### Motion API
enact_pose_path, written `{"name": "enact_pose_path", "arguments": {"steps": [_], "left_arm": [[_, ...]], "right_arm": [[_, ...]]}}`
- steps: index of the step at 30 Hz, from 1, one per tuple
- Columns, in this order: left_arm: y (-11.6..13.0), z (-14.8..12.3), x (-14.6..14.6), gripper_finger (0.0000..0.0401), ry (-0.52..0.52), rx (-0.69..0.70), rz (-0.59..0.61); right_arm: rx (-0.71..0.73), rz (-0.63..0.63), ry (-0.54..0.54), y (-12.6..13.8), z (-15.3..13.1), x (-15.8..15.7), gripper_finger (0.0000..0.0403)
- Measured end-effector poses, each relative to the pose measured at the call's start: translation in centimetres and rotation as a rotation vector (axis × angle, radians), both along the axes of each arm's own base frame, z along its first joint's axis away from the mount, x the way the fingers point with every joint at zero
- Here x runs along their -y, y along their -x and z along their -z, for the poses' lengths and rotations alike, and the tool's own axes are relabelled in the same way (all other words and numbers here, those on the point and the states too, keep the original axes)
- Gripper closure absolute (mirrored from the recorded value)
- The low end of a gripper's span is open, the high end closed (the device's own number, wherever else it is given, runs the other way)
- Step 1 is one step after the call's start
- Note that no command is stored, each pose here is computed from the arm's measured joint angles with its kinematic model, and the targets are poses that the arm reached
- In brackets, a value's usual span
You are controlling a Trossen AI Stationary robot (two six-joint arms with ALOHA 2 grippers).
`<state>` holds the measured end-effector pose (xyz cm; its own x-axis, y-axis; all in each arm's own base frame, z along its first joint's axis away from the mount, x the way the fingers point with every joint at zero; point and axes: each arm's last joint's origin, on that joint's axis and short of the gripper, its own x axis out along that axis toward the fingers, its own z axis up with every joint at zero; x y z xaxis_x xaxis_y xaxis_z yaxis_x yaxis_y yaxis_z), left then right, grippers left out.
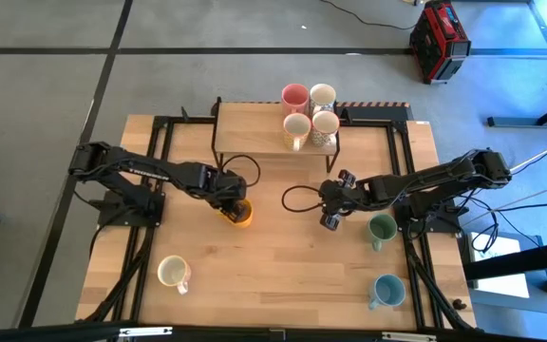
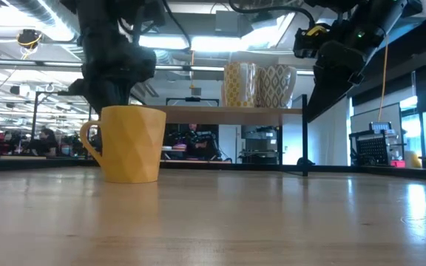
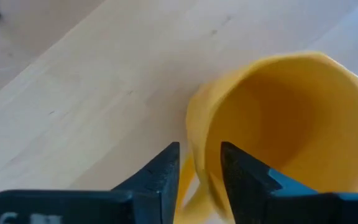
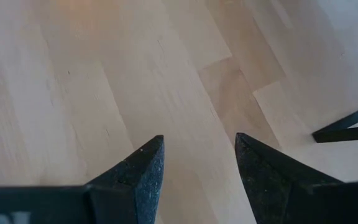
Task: Place coffee mugs
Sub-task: Put the yellow mug on the shelf
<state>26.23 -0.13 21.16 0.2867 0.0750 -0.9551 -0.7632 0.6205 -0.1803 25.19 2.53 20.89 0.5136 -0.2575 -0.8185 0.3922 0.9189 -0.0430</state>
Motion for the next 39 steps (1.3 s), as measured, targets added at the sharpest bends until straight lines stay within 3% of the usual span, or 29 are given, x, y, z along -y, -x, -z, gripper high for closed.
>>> {"name": "enact_pose_path", "arguments": {"steps": [9, 13, 16, 20, 25, 33, 39], "left_arm": [[1.2, -5.4, 0.0, 0.0285, -0.08, 0.044, 0.202], [3.4, -7.7, 0.5, 0.0285, -0.171, 0.131, 0.373], [5.7, -8.0, 1.1, 0.0284, -0.254, 0.161, 0.484], [8.7, -6.5, 1.6, 0.0284, -0.293, 0.218, 0.576], [11.0, -2.8, 2.1, 0.0284, -0.309, 0.341, 0.634], [11.6, 3.5, 2.7, 0.0284, -0.27, 0.536, 0.691], [11.6, 4.9, 2.7, 0.0284, -0.313, 0.546, 0.664]], "right_arm": [[-0.006, -0.023, -0.043, 0.0, 0.0, -0.1, 0.0217], [-0.01, -0.041, -0.076, 0.0, 0.1, -0.2, 0.0217], [-0.012, -0.05, -0.091, 0.0, 0.1, -0.3, 0.0217], [-0.005, -0.037, -0.134, 0.0, 0.1, -0.4, 0.0217], [0.026, 0.026, -0.153, -0.2, 0.0, -0.3, 0.0217], [0.099, 0.091, -0.208, -0.6, -0.3, -0.4, 0.0217], [0.104, 0.091, -0.209, -0.7, -0.3, -0.4, 0.0217]]}}
